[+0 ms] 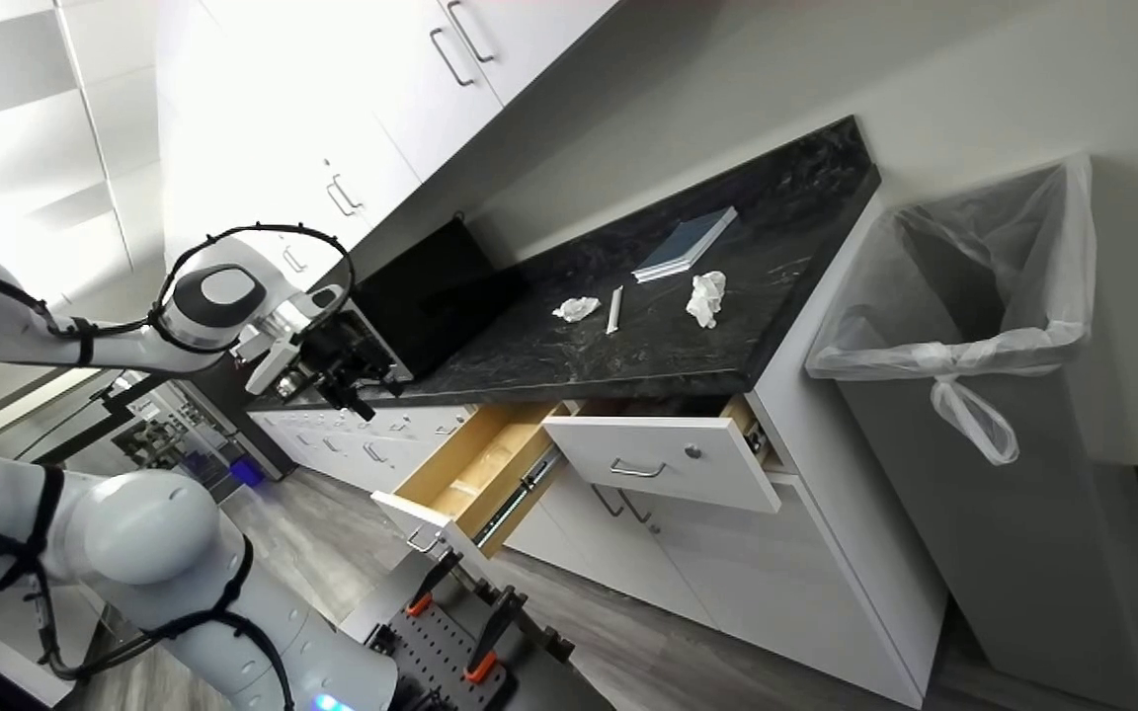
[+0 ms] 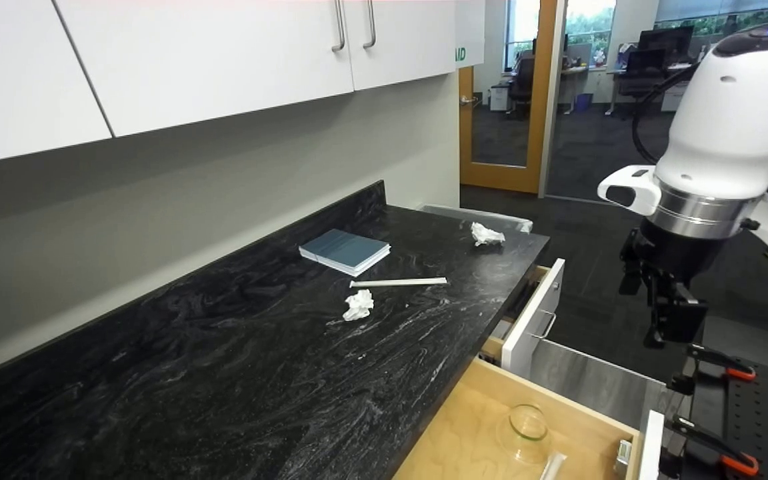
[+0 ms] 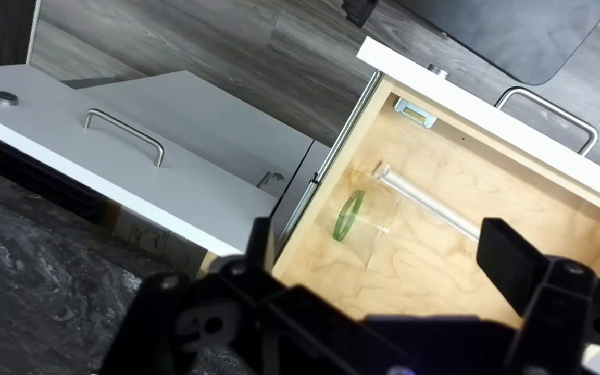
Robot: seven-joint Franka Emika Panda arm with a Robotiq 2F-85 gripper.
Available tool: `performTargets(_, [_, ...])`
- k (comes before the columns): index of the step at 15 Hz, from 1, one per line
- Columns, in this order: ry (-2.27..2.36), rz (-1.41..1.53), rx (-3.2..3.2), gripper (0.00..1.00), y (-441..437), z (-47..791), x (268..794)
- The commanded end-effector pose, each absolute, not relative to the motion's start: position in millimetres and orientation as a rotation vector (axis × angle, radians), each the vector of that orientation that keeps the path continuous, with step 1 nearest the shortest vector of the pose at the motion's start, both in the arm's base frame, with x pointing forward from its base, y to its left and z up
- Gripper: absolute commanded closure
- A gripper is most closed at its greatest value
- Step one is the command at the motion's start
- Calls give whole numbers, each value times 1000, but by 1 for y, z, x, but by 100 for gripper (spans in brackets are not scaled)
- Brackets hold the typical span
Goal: Pick up the plastic cup from the drawer, put it on the countertop and close the drawer.
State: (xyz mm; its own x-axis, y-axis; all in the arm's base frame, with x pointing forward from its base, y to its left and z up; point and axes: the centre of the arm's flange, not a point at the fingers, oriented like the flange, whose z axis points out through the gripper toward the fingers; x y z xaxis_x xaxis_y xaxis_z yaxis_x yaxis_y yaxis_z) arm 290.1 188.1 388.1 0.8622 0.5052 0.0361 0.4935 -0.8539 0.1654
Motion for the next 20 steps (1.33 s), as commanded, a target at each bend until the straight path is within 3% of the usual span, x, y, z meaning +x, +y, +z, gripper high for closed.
performTargets(1, [778, 113, 2885, 0, 188, 387, 290])
performTargets(6, [736, 184, 2904, 0, 189, 385, 302])
performTargets(15, [654, 368, 2738, 0, 331, 290, 319])
performTargets(19, [604, 355, 2644, 0, 337, 249, 334])
performTargets(20, [627, 417, 2656, 0, 309, 287, 303])
